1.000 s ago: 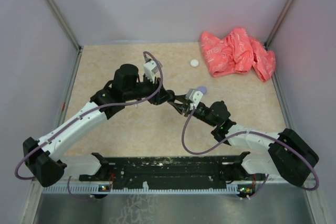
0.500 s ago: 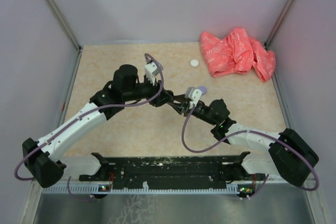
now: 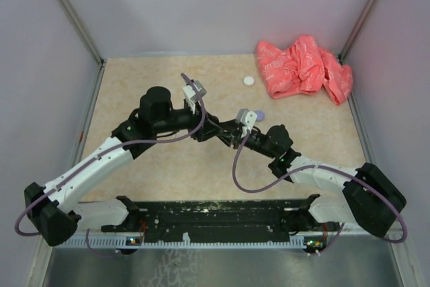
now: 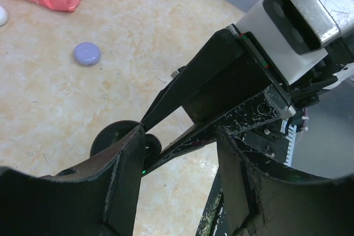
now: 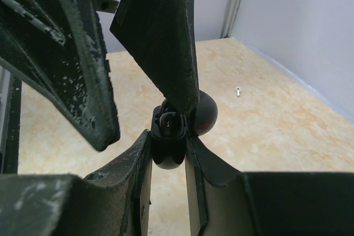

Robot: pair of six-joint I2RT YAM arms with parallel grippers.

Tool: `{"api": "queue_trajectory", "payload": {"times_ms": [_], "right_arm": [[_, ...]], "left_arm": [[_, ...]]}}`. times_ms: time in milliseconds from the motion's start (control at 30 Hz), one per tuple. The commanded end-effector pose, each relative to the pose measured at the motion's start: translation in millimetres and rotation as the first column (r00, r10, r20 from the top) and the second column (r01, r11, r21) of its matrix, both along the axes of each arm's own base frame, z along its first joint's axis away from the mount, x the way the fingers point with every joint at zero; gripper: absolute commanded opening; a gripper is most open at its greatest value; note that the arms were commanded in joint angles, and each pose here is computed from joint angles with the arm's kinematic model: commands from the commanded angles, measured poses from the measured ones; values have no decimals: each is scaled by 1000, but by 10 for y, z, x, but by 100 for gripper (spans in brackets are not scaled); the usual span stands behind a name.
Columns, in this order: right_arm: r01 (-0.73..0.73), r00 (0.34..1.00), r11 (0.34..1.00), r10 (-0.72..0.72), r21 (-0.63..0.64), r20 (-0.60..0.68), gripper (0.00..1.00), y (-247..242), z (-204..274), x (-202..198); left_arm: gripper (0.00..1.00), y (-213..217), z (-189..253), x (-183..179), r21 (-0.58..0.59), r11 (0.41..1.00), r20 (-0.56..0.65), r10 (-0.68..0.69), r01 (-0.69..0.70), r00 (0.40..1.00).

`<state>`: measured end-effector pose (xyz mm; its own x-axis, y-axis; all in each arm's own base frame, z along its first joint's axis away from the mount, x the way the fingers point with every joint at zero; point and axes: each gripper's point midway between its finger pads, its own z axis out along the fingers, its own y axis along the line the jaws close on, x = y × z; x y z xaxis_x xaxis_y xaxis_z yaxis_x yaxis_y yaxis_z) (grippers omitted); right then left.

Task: Insert the wireless bluetooth earbuds into the charging case
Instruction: Close the charging case.

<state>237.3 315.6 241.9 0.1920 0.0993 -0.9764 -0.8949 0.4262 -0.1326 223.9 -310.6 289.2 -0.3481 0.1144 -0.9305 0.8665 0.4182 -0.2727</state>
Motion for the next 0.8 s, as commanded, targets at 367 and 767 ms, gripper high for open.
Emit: {"api": "queue_trajectory", "payload": {"times_ms": [367, 767], "right_arm": [[-136, 990, 987, 131, 88, 61, 0, 154, 405, -179], [-205, 979, 959, 196, 197, 64, 0, -11, 550, -252]], "left_arm": [[63, 103, 235, 31, -62, 997, 81, 47, -42, 996], [70, 412, 194, 48, -113, 993, -67, -30, 23, 997]]}}
